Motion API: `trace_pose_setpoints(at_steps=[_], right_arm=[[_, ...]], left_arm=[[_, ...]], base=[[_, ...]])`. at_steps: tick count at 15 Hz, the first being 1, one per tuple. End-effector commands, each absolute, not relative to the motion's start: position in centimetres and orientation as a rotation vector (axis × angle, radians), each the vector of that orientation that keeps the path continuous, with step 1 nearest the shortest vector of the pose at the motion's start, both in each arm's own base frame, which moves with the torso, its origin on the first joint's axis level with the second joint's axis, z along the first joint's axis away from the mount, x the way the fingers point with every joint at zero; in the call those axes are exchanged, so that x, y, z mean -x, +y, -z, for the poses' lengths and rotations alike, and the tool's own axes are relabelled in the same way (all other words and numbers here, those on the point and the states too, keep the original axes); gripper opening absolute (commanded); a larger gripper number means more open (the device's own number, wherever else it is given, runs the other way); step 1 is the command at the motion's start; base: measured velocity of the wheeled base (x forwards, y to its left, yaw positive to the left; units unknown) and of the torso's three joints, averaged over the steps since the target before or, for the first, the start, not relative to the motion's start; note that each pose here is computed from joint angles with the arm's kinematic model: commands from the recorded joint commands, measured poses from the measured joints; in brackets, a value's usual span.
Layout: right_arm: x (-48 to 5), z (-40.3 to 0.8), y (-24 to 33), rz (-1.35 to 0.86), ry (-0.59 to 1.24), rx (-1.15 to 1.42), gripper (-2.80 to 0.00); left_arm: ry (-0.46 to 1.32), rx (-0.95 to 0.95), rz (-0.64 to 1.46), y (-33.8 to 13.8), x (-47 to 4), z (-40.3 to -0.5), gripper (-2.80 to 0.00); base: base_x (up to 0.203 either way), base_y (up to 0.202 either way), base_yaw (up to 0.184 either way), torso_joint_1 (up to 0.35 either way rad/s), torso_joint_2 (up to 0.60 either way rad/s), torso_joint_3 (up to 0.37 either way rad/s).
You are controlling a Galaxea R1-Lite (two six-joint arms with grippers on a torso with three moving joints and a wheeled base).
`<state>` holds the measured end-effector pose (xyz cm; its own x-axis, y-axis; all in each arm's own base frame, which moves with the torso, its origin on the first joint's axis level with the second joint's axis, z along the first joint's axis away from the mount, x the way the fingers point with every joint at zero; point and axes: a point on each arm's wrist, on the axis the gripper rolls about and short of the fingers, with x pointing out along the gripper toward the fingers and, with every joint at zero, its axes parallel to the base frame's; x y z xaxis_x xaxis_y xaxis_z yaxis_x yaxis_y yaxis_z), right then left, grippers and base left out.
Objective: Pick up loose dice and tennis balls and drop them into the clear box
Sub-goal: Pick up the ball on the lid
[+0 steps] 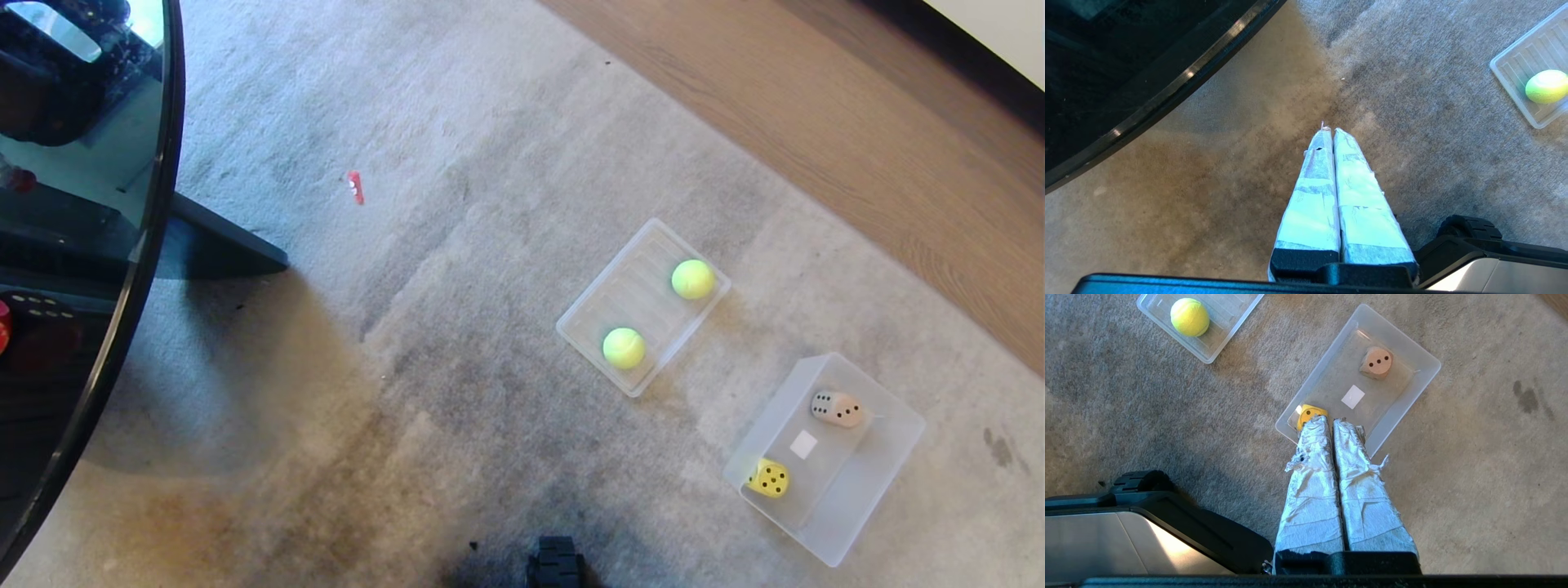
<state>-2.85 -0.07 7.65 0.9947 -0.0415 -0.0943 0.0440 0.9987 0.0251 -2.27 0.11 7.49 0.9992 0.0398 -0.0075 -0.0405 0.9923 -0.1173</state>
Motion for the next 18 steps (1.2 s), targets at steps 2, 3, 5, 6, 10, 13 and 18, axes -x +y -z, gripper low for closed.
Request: trace_pose_setpoints(at_steps=[2,3,5,6,10,13,18], right_arm=[[2.85,-7.64,-0.07,0.043,0.094,-0.028,-2.80],[2.85,-7.64,-0.07,0.043,0.094,-0.028,-2.80],[2.85,-7.64,-0.07,0.043,0.094,-0.028,-2.80],[2.85,-7.64,-0.07,0.043,0.094,-0.028,-2.80],[2.85,-7.64,-0.07,0.043,0.094,-0.028,-2.80],[2.85,-7.64,-0.07,0.043,0.094,-0.028,-2.80],[2.85,-7.64,-0.07,0.043,0.094,-0.028,-2.80]], left_arm=[[0.005,0.116,-0.042,0.11,2.27,-7.49,-2.80],[0.005,0.115,-0.042,0.11,2.27,-7.49,-2.80],[0.005,0.115,-0.042,0.11,2.27,-7.49,-2.80],[0.005,0.115,-0.042,0.11,2.27,-7.49,-2.80],[0.005,0.116,-0.042,0.11,2.27,-7.49,-2.80],[0.005,0.118,-0.042,0.11,2.27,-7.49,-2.80],[0.005,0.118,-0.042,0.11,2.27,-7.49,-2.80]], base=[[0.000,0.000,0.000,0.000,0.00,0.000],[0.000,0.000,0.000,0.000,0.00,0.000],[0.000,0.000,0.000,0.000,0.00,0.000],[0.000,0.000,0.000,0.000,0.00,0.000],[0.002,-0.001,0.046,0.001,0.00,0.001],[0.001,-0.006,0.157,0.002,0.00,0.004],[0.000,-0.002,0.037,0.000,0.00,0.002]])
